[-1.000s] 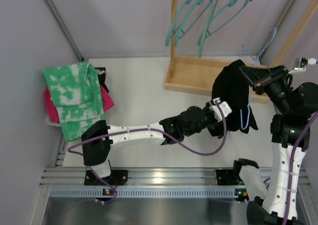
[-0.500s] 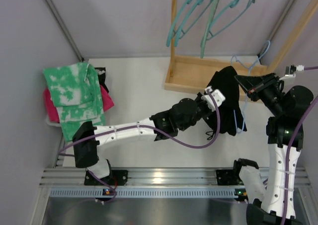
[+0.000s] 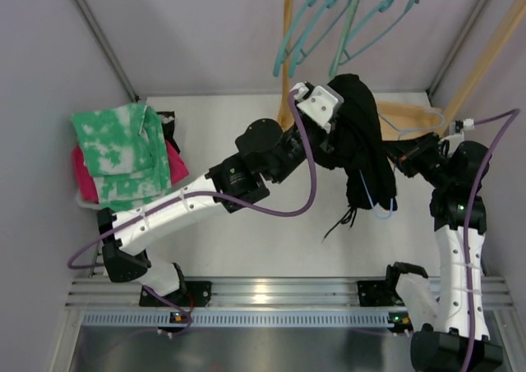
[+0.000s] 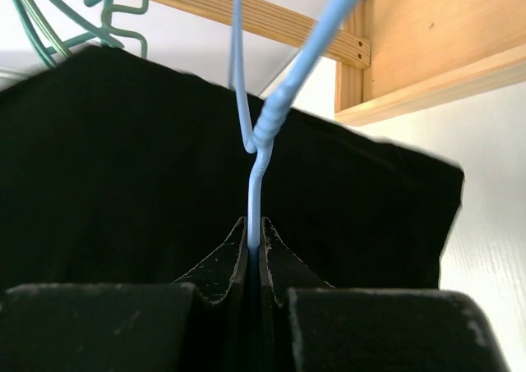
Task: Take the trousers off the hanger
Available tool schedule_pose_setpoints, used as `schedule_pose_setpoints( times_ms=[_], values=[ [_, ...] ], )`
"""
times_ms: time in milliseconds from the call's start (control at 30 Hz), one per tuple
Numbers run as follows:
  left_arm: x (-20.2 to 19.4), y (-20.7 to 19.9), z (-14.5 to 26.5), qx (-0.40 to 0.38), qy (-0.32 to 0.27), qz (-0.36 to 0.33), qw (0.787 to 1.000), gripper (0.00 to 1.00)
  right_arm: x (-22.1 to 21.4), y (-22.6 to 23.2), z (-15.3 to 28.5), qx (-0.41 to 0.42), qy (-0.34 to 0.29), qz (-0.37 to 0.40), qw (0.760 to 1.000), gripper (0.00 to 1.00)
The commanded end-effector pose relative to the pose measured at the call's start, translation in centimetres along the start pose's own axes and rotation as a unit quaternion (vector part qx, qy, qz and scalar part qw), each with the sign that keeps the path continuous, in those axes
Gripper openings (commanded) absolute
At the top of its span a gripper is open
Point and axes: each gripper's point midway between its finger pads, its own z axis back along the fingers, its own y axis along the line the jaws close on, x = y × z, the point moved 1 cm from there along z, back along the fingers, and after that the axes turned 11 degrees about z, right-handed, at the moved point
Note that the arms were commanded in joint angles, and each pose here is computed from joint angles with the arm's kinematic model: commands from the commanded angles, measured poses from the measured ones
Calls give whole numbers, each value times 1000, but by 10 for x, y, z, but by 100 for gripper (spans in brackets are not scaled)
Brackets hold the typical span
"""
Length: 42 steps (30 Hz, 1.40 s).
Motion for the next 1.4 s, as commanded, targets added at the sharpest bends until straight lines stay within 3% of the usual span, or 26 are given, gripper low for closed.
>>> schedule_pose_setpoints(
  times_ms=[0, 367, 633, 967, 1100, 1200, 1233, 1300, 1367],
  values=[
    [103, 4, 20, -9, -119, 33, 992, 0, -1, -3, -4, -2, -5, 37, 999, 0],
    [167, 15, 31, 4, -187, 29, 982, 0, -21, -28, -13, -44, 19, 74, 996, 0],
    [209, 73, 45, 57, -231, 49, 970, 0, -31, -37, -16, -58, 43, 68, 995, 0],
    [242, 101, 77, 81, -263, 37, 961, 0, -30, -37, -18, -70, 47, 101, 991, 0],
    [252, 145, 101, 135, -273, 55, 951, 0, -28, -34, -18, -67, 49, 108, 991, 0],
    [259, 187, 139, 198, -288, 32, 936, 0, -26, -32, -18, -66, 50, 116, 990, 0],
    [274, 197, 168, 221, -308, 12, 925, 0, -26, -32, -18, -67, 52, 118, 989, 0],
    [266, 215, 186, 257, -303, -4, 918, 0, -24, -32, -20, -68, 52, 121, 989, 0],
    [272, 234, 226, 316, -318, -21, 894, 0, -24, -31, -21, -67, 54, 119, 989, 0]
  ],
)
